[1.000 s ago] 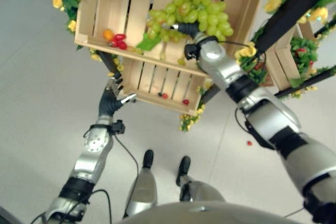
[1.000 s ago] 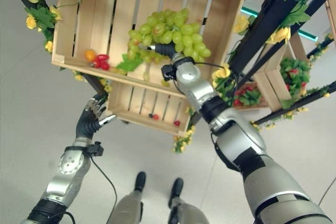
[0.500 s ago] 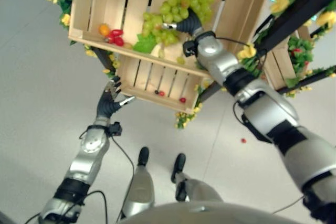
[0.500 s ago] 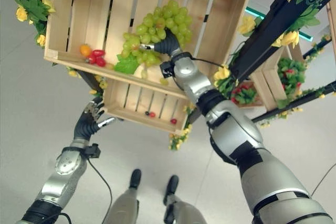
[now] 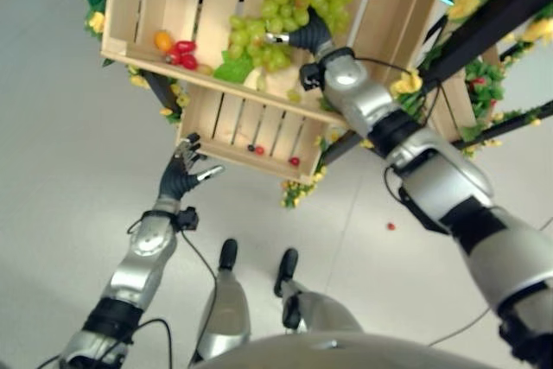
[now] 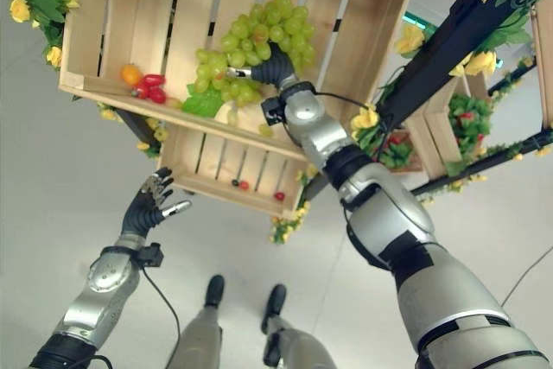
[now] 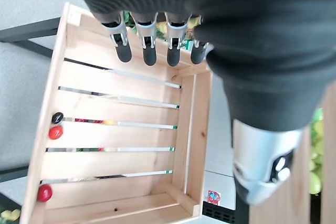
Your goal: Pick up the fruits from the basket on one side to the basket on the other side
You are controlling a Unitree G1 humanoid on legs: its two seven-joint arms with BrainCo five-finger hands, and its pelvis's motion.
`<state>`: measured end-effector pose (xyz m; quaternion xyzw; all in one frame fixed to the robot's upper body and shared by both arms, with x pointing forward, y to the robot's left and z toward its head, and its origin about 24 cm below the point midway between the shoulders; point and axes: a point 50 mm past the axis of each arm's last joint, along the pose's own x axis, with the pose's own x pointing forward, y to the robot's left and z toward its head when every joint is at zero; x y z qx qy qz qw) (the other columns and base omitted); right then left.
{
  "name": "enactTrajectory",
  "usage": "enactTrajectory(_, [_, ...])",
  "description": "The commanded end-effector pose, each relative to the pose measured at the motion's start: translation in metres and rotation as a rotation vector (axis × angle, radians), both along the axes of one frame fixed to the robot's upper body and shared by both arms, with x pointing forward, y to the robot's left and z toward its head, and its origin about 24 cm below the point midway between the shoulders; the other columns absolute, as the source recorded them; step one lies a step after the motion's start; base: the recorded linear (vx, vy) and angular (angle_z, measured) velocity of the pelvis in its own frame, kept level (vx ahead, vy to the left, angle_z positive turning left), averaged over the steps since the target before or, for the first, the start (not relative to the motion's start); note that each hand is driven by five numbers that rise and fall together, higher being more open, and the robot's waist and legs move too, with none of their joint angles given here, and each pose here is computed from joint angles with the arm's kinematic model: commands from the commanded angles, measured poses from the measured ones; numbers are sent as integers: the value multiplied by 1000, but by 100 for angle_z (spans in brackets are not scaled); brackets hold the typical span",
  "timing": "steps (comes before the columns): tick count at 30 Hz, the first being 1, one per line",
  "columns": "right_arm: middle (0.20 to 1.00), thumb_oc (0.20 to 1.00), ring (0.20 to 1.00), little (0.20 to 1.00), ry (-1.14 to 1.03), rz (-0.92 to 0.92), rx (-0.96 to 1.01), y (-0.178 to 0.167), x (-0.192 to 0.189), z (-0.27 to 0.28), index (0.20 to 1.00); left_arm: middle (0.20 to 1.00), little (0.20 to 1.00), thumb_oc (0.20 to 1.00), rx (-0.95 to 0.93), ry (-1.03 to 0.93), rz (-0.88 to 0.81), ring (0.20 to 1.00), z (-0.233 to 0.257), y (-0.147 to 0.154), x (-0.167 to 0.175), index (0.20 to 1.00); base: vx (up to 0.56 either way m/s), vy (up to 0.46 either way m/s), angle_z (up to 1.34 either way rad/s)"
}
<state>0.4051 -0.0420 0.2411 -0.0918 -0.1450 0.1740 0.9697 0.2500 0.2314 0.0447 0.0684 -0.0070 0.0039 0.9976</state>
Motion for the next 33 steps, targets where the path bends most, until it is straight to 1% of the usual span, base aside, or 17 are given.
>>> enactTrajectory(1, [1000,1000,1000,1000,-184,58,-83,-7,-10,50,1000,1000,1000,1000,24,-79,-13,1000,17,4,1,1000,-5,15,-6])
enactTrajectory(3, [1000,1000,1000,1000,-281,116,-166,-13,-23,67,1000,1000,1000,1000,33,-76,0,1000,17,9,-3,1000,-6,13,-6])
enactTrajectory(6, [1000,1000,1000,1000,-353,158,-217,-40,-40,78,1000,1000,1000,1000,38,-73,4,1000,16,12,-8,1000,-3,4,2])
enactTrajectory(10, [1000,1000,1000,1000,-404,175,-286,-83,-63,84,1000,1000,1000,1000,56,-92,-13,1000,20,13,-10,1000,-2,2,4])
enactTrajectory(13, [1000,1000,1000,1000,-432,207,-352,-101,-83,90,1000,1000,1000,1000,81,-108,-25,1000,23,13,-11,1000,-4,-1,6])
enactTrajectory(14, [1000,1000,1000,1000,-432,207,-352,-101,-83,89,1000,1000,1000,1000,82,-107,-26,1000,23,13,-11,1000,-1,10,5])
enactTrajectory(15, [1000,1000,1000,1000,-446,222,-384,-112,-96,92,1000,1000,1000,1000,90,-111,-27,1000,23,13,-12,1000,2,8,4])
enactTrajectory(19, [1000,1000,1000,1000,-464,232,-432,-124,-112,94,1000,1000,1000,1000,94,-115,-31,1000,24,13,-14,1000,1,5,3])
enactTrajectory(20, [1000,1000,1000,1000,-472,233,-452,-131,-121,96,1000,1000,1000,1000,97,-118,-31,1000,24,14,-15,1000,0,0,0])
enactTrajectory(23, [1000,1000,1000,1000,-473,200,-466,-145,-128,97,1000,1000,1000,1000,95,-117,-33,1000,24,14,-18,1000,0,0,0])
enactTrajectory(33, [1000,1000,1000,1000,-506,161,-481,-159,-140,99,1000,1000,1000,1000,87,-108,-40,1000,21,13,-19,1000,1,0,0])
